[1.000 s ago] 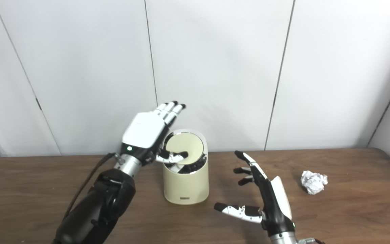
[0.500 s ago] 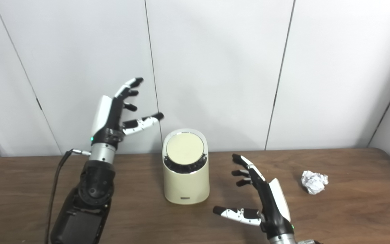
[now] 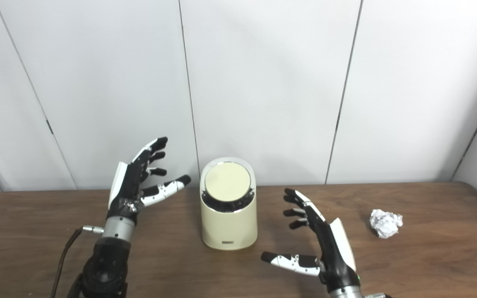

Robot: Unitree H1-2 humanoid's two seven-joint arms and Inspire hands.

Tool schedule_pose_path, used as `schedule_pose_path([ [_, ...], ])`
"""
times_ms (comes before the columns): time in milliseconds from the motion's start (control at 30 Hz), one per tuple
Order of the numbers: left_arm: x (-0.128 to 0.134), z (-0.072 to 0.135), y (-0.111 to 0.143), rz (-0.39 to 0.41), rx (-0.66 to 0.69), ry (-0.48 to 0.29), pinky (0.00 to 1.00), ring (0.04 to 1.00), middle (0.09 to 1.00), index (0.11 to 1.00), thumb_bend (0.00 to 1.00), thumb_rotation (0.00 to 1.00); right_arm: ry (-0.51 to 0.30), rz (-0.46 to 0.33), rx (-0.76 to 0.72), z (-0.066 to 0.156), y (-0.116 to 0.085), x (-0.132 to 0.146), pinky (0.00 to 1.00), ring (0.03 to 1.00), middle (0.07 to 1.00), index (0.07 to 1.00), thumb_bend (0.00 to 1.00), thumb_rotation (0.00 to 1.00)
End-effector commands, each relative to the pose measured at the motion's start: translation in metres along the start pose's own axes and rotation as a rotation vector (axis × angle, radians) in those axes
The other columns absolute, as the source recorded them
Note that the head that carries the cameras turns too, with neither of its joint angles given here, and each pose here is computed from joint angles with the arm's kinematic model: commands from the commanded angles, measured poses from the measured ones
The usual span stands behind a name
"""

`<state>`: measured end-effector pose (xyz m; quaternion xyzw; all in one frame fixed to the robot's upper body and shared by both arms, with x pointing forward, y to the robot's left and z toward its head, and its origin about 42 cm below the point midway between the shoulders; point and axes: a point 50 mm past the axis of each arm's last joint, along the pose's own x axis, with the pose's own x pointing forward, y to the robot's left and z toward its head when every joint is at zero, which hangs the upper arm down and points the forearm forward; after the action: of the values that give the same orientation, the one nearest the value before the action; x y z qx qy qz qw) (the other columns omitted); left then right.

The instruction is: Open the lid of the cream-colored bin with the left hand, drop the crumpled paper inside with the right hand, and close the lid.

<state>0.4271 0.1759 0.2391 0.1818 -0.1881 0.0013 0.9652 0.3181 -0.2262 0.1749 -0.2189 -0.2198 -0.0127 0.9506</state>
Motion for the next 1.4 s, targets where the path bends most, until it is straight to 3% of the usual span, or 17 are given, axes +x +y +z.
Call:
schedule_pose_path([
  [0,0.02,0.032,0.008,0.002,0.059,-0.127,0.69,0.87,0.899,0.921,0.79,0.15,-0.052,-0.023,0.005,0.009,-0.005,0.01,0.58,0.71,0.826,0.842,0.71,0.2],
  [167,0.028,0.039,0.006,-0.032,0.265,-0.148,0.74,0.877,0.899,0.948,0.93,0.17,-0.053,-0.016,-0.002,0.01,-0.004,0.01,0.58,0.71,0.83,0.841,0.71,0.21],
  [300,0.031,0.044,0.002,-0.037,0.343,-0.159,0.73,0.866,0.89,0.95,0.95,0.18,-0.052,-0.015,-0.004,0.01,-0.004,0.01,0.58,0.708,0.829,0.839,0.71,0.21],
  [367,0.035,0.049,-0.006,-0.047,0.401,-0.17,0.76,0.906,0.93,0.962,0.98,0.2,-0.048,-0.014,-0.004,0.01,-0.002,0.01,0.57,0.714,0.831,0.839,0.71,0.22],
  [967,0.048,0.06,-0.046,-0.107,0.548,-0.227,0.69,0.882,0.94,0.964,0.99,0.25,-0.05,-0.017,-0.004,0.016,0.0,0.01,0.57,0.714,0.837,0.845,0.71,0.24],
  [1367,0.072,0.077,-0.048,-0.123,0.706,-0.281,0.68,0.892,0.941,0.969,1.0,0.23,-0.06,-0.024,-0.004,0.02,0.002,0.011,0.56,0.709,0.836,0.842,0.71,0.23],
])
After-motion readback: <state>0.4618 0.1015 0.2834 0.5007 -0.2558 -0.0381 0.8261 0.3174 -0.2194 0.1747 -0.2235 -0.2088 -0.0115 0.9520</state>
